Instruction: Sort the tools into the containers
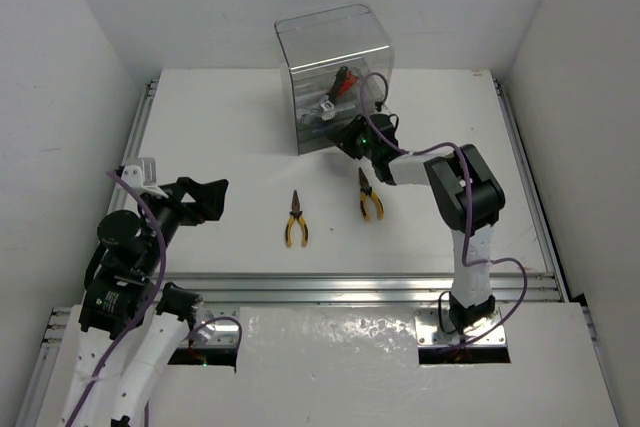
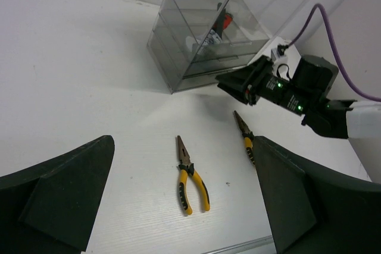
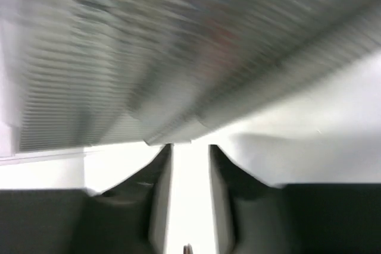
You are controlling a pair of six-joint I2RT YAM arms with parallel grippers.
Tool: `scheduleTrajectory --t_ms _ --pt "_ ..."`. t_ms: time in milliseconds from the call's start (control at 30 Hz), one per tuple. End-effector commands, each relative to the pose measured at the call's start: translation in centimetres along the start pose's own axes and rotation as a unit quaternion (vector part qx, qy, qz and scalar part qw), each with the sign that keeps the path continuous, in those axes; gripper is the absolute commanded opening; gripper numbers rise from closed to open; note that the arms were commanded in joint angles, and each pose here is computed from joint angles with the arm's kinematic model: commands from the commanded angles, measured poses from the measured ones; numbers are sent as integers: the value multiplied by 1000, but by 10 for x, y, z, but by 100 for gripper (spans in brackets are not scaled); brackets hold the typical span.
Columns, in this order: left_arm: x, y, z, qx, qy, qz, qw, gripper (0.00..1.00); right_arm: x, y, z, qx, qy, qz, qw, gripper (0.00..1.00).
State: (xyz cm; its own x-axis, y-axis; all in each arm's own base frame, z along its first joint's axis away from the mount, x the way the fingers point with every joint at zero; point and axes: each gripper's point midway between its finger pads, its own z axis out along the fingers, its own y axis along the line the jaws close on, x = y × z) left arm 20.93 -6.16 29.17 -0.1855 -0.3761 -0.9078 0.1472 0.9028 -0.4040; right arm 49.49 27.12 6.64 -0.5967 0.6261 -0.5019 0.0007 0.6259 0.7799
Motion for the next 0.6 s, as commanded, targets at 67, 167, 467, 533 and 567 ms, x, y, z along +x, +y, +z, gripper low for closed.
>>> scheduleTrajectory --t_ms 67,167,467,533,567 --pt "-7 -7 4 14 -13 0 1000 100 -26 5 -26 -76 -38 45 995 44" --pt "-5 -6 5 13 -9 1 1000 100 -27 7 -23 -112 -22 35 993 50" --pt "-4 -6 7 12 -3 1 1000 100 -28 -18 -4 -127 24 75 989 54" --pt "-3 -6 8 12 -1 1 1000 100 -36 -18 -1 -138 22 83 987 51" --pt "-3 -6 9 12 0 1 1000 100 -32 -23 2 -138 33 94 985 49"
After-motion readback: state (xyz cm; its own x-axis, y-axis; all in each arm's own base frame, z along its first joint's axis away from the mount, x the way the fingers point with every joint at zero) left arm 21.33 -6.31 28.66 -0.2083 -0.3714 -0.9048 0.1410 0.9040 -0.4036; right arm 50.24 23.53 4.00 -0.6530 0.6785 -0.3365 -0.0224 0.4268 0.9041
